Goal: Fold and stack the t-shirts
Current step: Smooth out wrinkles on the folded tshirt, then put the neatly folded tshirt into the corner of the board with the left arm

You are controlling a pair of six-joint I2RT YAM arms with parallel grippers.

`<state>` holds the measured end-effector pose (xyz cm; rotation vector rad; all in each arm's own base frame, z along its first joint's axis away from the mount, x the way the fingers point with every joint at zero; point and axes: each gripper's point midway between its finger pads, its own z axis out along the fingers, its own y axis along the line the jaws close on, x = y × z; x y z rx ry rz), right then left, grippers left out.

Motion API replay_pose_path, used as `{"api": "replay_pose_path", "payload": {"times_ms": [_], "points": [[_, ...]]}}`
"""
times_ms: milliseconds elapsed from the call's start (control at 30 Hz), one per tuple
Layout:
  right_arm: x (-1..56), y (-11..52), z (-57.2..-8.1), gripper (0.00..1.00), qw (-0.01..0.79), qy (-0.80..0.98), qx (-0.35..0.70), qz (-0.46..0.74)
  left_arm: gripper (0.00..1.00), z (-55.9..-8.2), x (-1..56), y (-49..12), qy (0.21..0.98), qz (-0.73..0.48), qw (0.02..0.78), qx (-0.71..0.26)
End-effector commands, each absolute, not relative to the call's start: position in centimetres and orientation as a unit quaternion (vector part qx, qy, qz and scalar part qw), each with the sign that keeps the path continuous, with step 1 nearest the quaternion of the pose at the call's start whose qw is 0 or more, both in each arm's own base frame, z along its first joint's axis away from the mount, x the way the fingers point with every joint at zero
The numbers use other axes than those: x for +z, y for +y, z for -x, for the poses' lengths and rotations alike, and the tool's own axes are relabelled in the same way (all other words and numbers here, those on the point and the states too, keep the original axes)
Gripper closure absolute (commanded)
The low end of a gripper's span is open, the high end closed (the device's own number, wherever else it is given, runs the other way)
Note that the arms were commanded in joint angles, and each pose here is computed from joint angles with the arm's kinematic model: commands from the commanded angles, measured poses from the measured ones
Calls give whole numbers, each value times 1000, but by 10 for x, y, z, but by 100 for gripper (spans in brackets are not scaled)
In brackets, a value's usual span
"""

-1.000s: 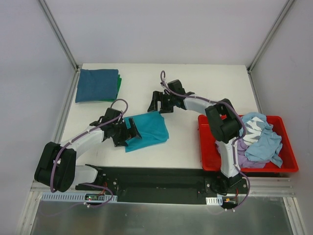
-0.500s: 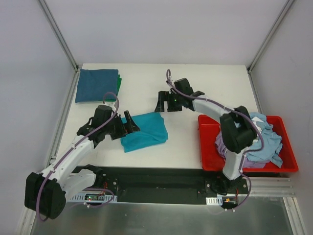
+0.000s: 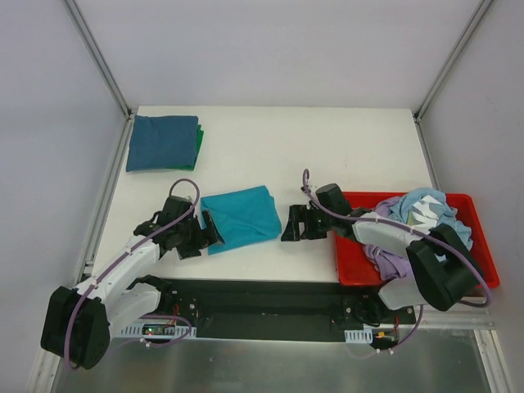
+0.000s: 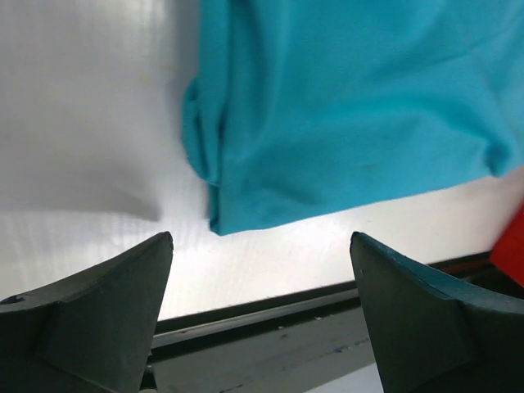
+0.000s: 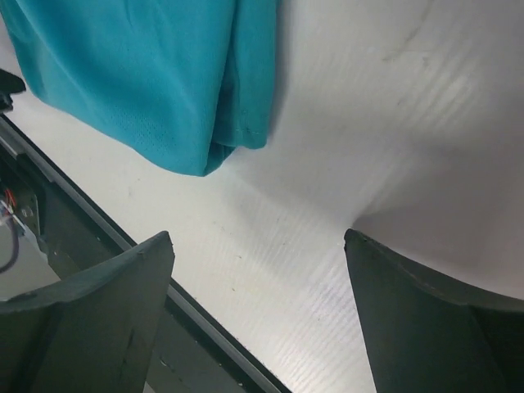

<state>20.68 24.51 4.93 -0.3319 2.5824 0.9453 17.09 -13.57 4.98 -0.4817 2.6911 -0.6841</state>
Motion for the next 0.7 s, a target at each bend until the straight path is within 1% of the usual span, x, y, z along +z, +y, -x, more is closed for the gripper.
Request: {"api": "replay_pose_path", "payload": {"times_ms": [0, 167, 233, 300, 333, 400, 467, 500, 667], "points": [[62, 278, -216, 17, 227, 878, 378, 185, 13, -172, 37, -116, 944, 205, 173, -191], [57, 301, -219, 20, 208, 876, 388, 198, 14, -177, 32, -117, 945, 208, 164, -191], [58, 306, -220, 20, 207, 877, 389, 195, 17, -177, 27, -118, 945, 210, 161, -191], [55, 306, -223, 25, 206, 883, 381, 181, 25, -178, 25, -120, 946, 210, 155, -193], [54, 306, -225, 29, 208, 886, 377, 174, 28, -179, 24, -122, 946, 209, 152, -195], [49, 304, -230, 38, 208, 892, 368, 158, 39, -181, 20, -123, 947, 210, 147, -194], [44, 303, -231, 51, 202, 899, 360, 144, 48, -182, 15, -121, 949, 214, 142, -185], [42, 302, -232, 59, 199, 903, 355, 137, 49, -183, 13, -121, 950, 215, 139, -181], [32, 293, -226, 90, 180, 916, 337, 123, 71, -179, 5, -122, 953, 217, 116, -176]]}}
